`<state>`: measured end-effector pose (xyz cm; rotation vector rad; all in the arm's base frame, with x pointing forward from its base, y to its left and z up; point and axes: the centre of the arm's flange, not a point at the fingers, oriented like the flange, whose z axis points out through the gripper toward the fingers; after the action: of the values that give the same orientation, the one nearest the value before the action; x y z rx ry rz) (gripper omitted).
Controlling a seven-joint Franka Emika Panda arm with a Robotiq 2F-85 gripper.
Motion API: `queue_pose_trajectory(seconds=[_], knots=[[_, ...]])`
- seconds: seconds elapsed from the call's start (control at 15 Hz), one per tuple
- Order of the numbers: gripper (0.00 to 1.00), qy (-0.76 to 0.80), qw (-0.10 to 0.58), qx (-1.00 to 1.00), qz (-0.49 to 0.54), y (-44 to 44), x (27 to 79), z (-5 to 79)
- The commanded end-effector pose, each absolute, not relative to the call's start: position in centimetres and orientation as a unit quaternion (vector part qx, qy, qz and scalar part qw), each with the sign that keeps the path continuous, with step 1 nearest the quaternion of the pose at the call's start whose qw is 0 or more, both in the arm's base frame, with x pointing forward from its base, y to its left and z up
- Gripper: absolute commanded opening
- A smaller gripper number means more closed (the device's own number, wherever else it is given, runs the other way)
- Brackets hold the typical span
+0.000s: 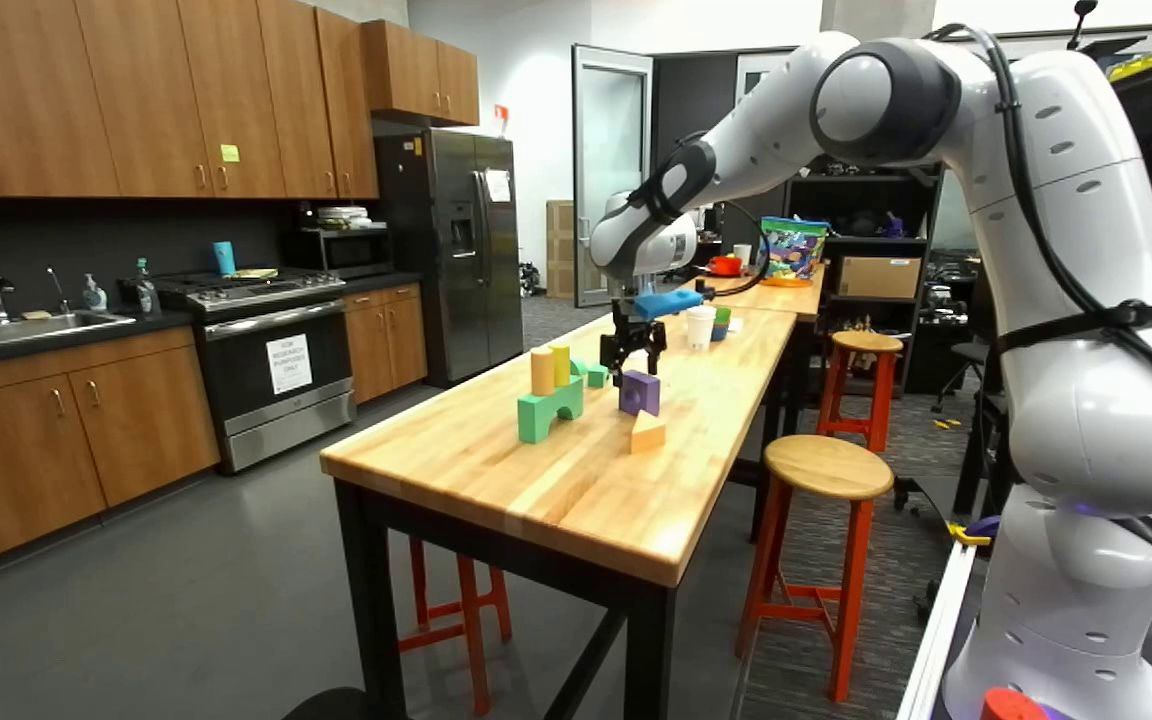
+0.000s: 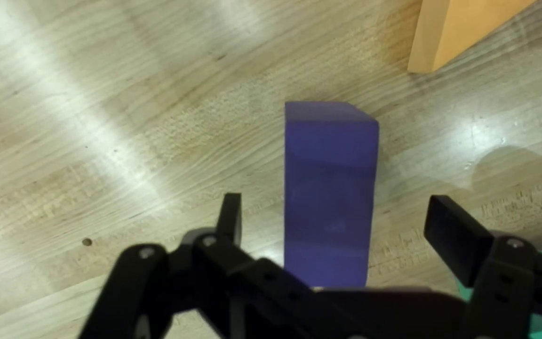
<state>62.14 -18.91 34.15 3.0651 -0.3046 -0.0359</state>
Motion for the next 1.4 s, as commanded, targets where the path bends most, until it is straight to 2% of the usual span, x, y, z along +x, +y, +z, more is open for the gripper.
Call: queue_pose_trajectory(seconds=[0.0,0.4,0.47,1.33], knots=[[0.70,-0.108,0.029,0.994,-0.001,-19.5,62.2,34.0],[0.21,-0.100,0.037,0.994,0.003,-19.3,62.2,33.8],[0.16,-0.103,0.040,0.994,-0.003,-19.1,62.1,34.2],[0.16,-0.138,0.049,0.988,0.044,-16.8,62.0,39.9]])
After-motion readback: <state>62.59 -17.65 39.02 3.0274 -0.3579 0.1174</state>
